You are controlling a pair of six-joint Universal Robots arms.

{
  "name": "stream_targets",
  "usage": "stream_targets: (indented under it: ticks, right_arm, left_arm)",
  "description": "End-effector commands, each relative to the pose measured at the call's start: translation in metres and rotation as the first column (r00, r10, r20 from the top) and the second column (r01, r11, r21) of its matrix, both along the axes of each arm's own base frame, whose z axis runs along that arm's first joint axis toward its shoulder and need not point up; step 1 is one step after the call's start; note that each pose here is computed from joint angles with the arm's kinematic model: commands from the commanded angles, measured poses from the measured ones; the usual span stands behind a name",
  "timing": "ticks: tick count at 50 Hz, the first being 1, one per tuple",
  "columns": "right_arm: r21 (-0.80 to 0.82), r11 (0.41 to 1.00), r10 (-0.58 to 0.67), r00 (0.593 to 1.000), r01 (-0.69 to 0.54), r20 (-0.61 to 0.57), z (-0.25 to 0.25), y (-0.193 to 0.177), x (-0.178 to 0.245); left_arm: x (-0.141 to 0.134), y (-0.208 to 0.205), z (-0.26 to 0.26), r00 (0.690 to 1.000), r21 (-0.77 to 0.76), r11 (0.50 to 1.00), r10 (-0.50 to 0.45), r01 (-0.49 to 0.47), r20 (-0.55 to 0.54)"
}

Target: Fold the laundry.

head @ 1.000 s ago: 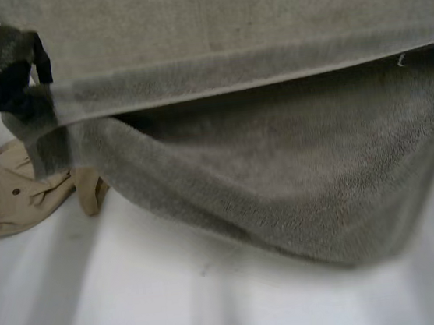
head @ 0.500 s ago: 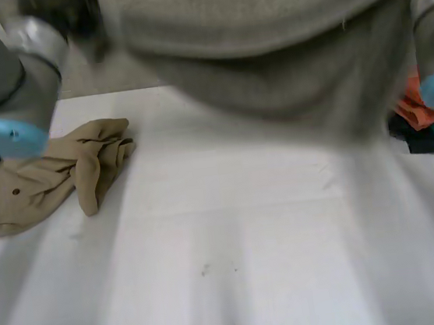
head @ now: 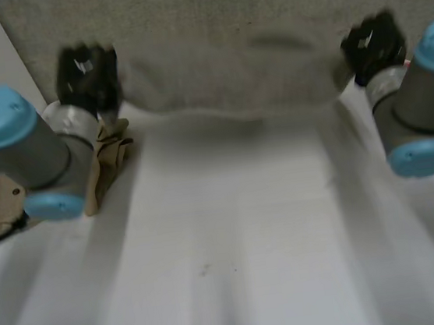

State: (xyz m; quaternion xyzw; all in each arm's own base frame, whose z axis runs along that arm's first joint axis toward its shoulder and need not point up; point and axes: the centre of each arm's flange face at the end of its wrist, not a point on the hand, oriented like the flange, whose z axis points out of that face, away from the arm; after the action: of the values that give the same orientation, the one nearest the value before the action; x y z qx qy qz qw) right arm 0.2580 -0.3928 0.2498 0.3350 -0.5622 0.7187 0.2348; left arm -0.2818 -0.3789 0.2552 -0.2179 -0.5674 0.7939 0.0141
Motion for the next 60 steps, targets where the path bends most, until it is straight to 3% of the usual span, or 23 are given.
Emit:
stream_targets:
  ticks: [1,9,26,39,53,58,60]
  right_arm:
    - [0.309,0.951,0.011,0.995,0.021,-0.103,-0.089,0.020,-0.006]
    - [0.412,0.911,0.035,0.991,0.021,-0.129,-0.105,0.049,-0.018]
    - [0.438,0.895,-0.040,0.992,0.089,-0.119,-0.092,0.057,-0.064]
    - [0.454,0.887,-0.031,0.993,0.082,-0.118,-0.096,0.059,-0.067]
    - [0.463,0.882,-0.033,0.992,0.085,-0.120,-0.099,0.061,-0.068]
    - [0.462,0.883,-0.036,0.991,0.090,-0.125,-0.098,0.062,-0.068]
    - [0.448,0.889,-0.047,0.991,0.098,-0.124,-0.092,0.060,-0.070]
  left_arm:
    - [0.010,0.026,-0.092,0.991,0.361,0.932,-0.021,-0.029,0.133]
    - [0.028,0.055,-0.115,0.977,0.574,0.814,-0.045,-0.084,0.208]
    - [0.042,0.099,-0.100,0.976,0.599,0.799,-0.080,-0.059,0.203]
    - [0.034,0.082,-0.110,0.985,0.452,0.892,-0.074,-0.004,0.156]
    - [0.026,0.063,-0.145,0.940,0.420,0.907,-0.113,-0.036,0.323]
    - [0.028,0.065,-0.138,0.941,0.408,0.912,-0.096,-0.047,0.324]
    - [0.028,0.066,-0.105,0.952,0.350,0.936,-0.075,-0.035,0.295]
